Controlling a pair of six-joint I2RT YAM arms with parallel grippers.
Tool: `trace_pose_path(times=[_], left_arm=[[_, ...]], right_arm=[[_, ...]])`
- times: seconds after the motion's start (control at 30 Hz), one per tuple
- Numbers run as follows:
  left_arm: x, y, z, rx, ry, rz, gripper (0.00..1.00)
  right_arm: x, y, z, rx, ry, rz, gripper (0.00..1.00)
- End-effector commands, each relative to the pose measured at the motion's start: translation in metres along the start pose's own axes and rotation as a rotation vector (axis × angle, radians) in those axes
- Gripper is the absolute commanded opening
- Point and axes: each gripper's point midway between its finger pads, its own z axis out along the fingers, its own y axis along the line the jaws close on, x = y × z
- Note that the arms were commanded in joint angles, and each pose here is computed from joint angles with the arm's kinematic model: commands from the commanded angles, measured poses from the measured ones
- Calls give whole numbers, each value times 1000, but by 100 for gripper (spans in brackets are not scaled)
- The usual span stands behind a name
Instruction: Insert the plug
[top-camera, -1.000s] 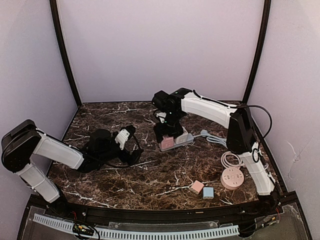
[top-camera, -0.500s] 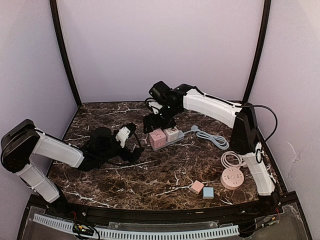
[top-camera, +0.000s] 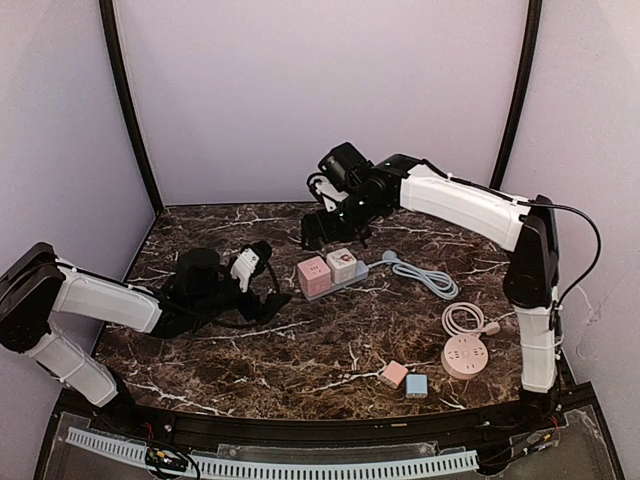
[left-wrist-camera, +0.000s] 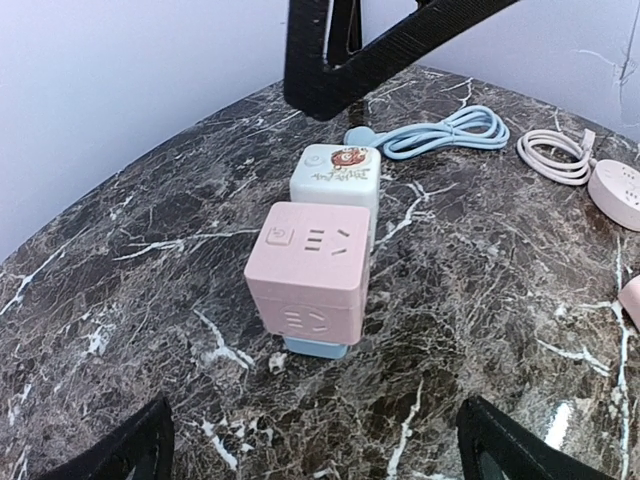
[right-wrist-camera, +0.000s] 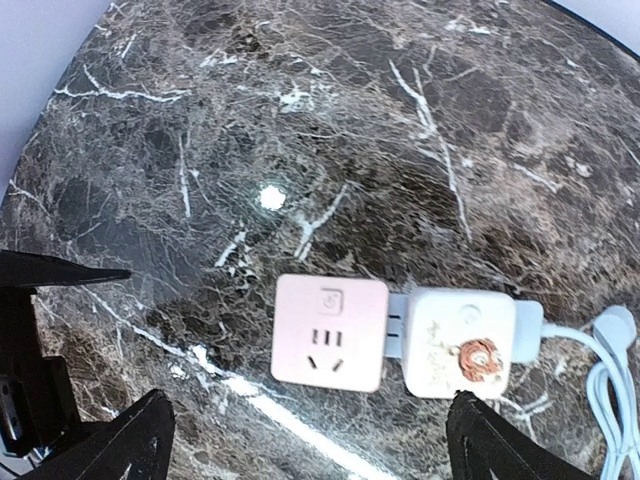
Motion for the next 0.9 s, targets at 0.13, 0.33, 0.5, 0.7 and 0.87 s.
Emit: trace_pose_path(times=[0.13,0.33,0.5,0.7,0.87], left_arm=[[-21,-30,-7,180,-39,-67,99],[-17,-47,-9,237,-27,-75,99],[-17,-58,-9,271,-20,-70,99],[-13,-72,-8,294,5,-50,99],[-11,-84,-8,304,16,-34,99]], right_arm=[[33,-39,-49,176,-56,72,93],[82,-66,-67,255,-15,134,94],[112,-89,-75,335,17,169,93],[141,-105,-78,380,47,213,93],[166,-124,-77,424,89,264,94]])
